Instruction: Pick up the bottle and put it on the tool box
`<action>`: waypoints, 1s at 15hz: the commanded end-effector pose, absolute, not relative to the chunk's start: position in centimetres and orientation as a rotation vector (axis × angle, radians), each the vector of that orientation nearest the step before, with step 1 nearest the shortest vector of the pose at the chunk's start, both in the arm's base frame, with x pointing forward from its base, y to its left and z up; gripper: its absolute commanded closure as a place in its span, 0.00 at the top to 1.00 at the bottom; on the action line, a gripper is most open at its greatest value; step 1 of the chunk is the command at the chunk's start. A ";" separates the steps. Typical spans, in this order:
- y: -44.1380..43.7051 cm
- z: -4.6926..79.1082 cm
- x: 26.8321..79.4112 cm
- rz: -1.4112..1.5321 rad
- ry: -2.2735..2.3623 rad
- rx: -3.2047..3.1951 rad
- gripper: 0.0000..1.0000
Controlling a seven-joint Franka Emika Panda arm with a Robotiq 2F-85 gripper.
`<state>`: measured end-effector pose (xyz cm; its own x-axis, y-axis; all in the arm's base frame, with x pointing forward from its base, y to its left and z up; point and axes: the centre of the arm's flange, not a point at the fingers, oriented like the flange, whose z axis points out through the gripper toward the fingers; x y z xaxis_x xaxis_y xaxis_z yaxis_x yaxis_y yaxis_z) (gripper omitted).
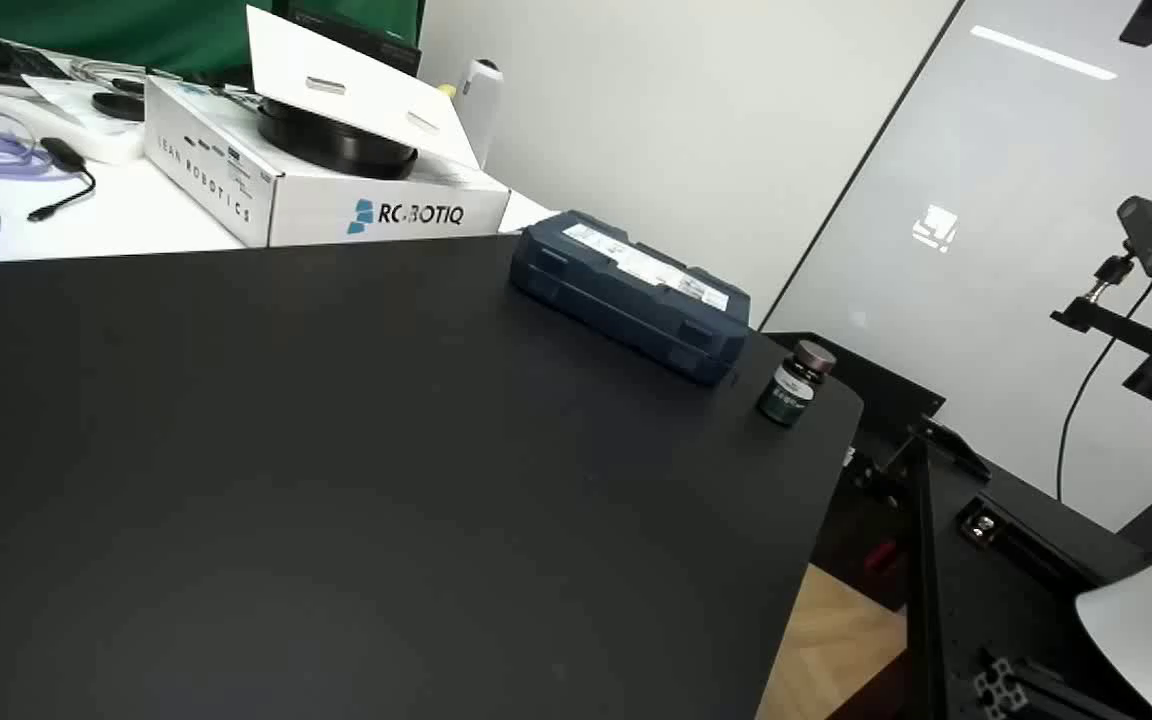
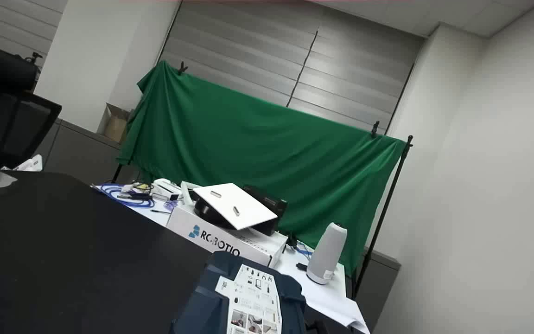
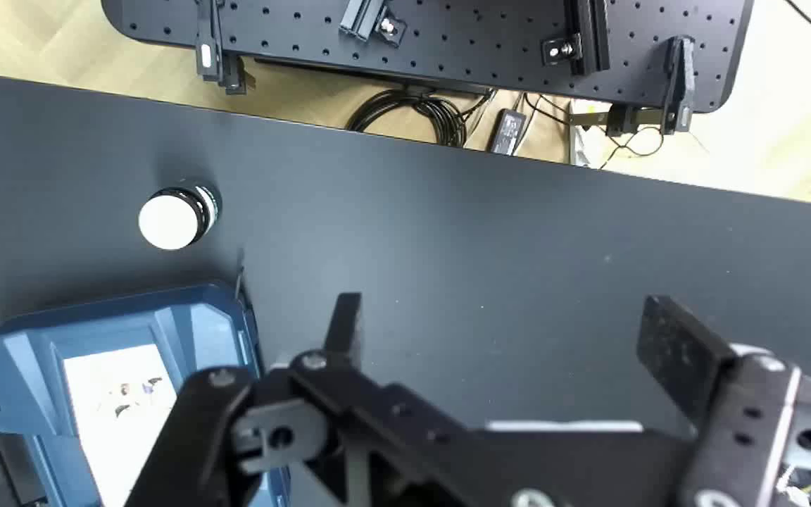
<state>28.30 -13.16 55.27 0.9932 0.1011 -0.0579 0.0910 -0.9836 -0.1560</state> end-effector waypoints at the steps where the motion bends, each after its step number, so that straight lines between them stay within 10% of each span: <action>1: -13.2 55.3 28.3 0.096 -0.145 -2.983 1.00; 15: -18.7 52.7 31.9 -0.060 -0.004 -3.124 1.00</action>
